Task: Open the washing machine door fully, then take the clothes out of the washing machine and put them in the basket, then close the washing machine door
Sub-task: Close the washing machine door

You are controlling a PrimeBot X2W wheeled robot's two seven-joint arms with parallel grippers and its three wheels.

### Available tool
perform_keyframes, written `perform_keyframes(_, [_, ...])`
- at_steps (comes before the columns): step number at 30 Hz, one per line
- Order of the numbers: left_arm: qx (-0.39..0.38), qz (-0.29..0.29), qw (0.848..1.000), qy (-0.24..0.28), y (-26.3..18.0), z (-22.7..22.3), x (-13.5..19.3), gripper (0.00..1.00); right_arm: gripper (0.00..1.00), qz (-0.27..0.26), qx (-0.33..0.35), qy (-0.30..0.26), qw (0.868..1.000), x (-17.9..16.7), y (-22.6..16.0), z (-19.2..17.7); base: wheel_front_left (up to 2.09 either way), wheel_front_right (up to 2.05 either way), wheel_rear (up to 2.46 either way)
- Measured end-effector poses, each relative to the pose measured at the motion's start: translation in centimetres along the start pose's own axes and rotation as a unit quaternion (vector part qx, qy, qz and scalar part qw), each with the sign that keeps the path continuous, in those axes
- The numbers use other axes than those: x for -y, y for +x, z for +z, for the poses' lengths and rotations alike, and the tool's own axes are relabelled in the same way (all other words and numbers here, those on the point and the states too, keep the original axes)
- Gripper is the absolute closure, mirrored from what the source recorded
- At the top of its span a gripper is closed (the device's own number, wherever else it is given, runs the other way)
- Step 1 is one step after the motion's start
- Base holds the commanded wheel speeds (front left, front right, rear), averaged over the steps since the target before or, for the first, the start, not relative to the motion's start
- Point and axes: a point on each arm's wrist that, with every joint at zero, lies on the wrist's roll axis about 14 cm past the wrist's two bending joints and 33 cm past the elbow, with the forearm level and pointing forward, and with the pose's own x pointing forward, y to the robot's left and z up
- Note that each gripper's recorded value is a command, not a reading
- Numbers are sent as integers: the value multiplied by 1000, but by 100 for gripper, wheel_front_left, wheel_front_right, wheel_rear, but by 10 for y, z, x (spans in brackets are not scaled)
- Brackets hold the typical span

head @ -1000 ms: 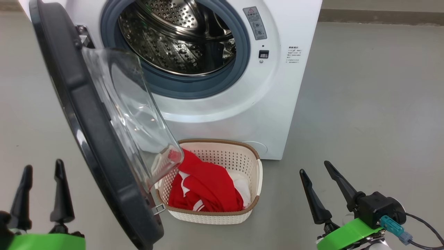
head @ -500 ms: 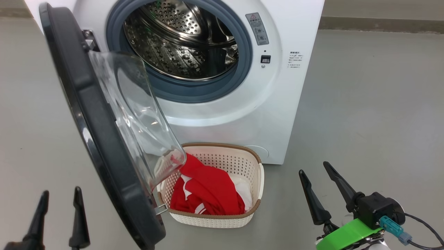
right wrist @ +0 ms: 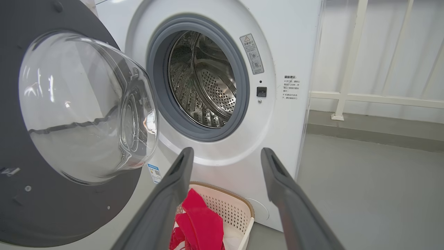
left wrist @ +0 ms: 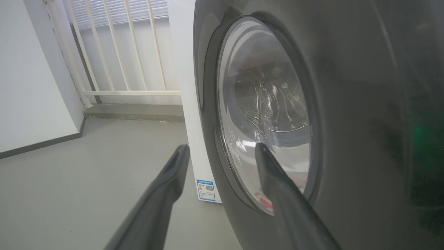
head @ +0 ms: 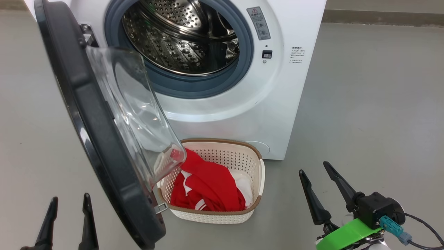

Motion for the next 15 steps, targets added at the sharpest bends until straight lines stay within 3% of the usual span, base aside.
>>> perform_keyframes(14, [-8, 9, 1000, -1, -1, -6, 0, 0, 0, -1, -4, 3, 1000, 1, 1, -3, 0, 0, 0])
perform_keyframes(15, [-8, 9, 1000, -2, -1, -6, 0, 22, 0, -1, -4, 3, 1000, 1, 1, -3, 0, 0, 0])
